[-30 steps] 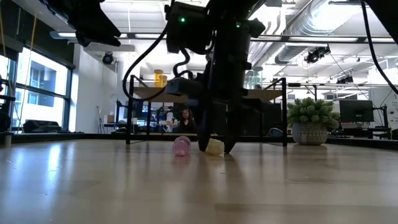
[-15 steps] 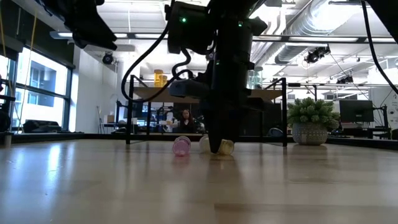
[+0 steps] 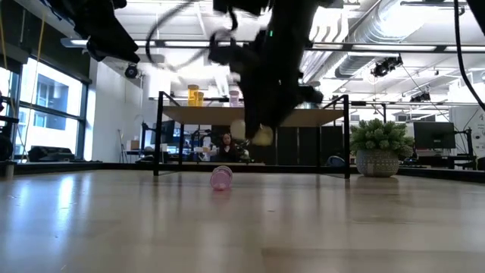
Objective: Pick and place medicine bottles onto shelf by color
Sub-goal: Put the top yellow pill bottle on the shelf aligned with the other yellow pill bottle
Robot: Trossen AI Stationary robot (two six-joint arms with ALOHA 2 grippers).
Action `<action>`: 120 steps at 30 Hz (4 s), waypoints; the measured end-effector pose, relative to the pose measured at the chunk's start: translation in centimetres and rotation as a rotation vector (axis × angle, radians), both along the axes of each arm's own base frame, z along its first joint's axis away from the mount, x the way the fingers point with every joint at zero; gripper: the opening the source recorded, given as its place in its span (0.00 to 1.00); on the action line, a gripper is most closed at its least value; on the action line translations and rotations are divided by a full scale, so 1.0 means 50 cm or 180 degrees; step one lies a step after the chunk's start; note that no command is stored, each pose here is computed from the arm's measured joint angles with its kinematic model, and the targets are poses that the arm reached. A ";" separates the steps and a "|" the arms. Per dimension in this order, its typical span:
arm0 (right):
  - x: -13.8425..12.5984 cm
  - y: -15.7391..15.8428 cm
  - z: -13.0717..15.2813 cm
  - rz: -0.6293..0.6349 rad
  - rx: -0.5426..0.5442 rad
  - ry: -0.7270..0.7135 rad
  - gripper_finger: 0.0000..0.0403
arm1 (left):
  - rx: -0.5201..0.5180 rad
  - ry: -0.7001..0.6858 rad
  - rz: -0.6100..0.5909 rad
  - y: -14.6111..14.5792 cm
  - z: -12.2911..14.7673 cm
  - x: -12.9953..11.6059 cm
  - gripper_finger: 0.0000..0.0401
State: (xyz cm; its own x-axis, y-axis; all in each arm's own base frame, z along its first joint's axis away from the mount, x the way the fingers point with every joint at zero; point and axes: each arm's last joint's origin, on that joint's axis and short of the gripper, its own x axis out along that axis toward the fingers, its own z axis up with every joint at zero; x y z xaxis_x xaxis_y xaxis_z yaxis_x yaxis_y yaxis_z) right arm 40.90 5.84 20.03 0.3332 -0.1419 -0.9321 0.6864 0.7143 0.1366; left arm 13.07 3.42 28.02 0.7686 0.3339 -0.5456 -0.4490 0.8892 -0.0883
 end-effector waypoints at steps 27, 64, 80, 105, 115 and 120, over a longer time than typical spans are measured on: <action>-0.011 -0.133 0.337 0.2060 -0.2019 -0.2599 0.21 | 0.1162 -0.1503 -0.0295 0.007 0.106 0.037 0.48; -0.010 -0.190 0.368 0.2222 -0.2451 -0.3011 0.21 | 0.1586 -0.2085 -0.0202 0.034 0.112 0.149 0.48; -0.010 -0.195 0.367 0.2198 -0.2422 -0.2997 0.21 | 0.1717 -0.1991 -0.0168 0.034 0.111 0.149 0.26; -0.015 -0.210 0.344 0.2092 -0.2342 -0.2537 0.48 | 0.1832 -0.1686 0.0117 0.041 0.100 0.148 0.23; -0.074 -0.250 0.347 0.1905 -0.2700 -0.1476 0.52 | 0.1660 -0.1064 0.0439 0.049 0.064 0.146 0.23; -0.122 -0.277 0.392 0.1866 -0.2858 -0.1506 0.52 | 0.1429 -0.0895 0.0443 0.048 0.046 0.146 0.23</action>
State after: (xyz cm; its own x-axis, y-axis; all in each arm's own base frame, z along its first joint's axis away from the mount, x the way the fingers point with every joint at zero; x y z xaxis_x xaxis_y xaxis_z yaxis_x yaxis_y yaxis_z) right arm 34.78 -8.03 39.63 0.8529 -0.3955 -0.3409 0.2359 0.8743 -0.4242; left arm 20.35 5.84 30.34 0.7962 0.5956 -0.1061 -0.5789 0.8010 0.1527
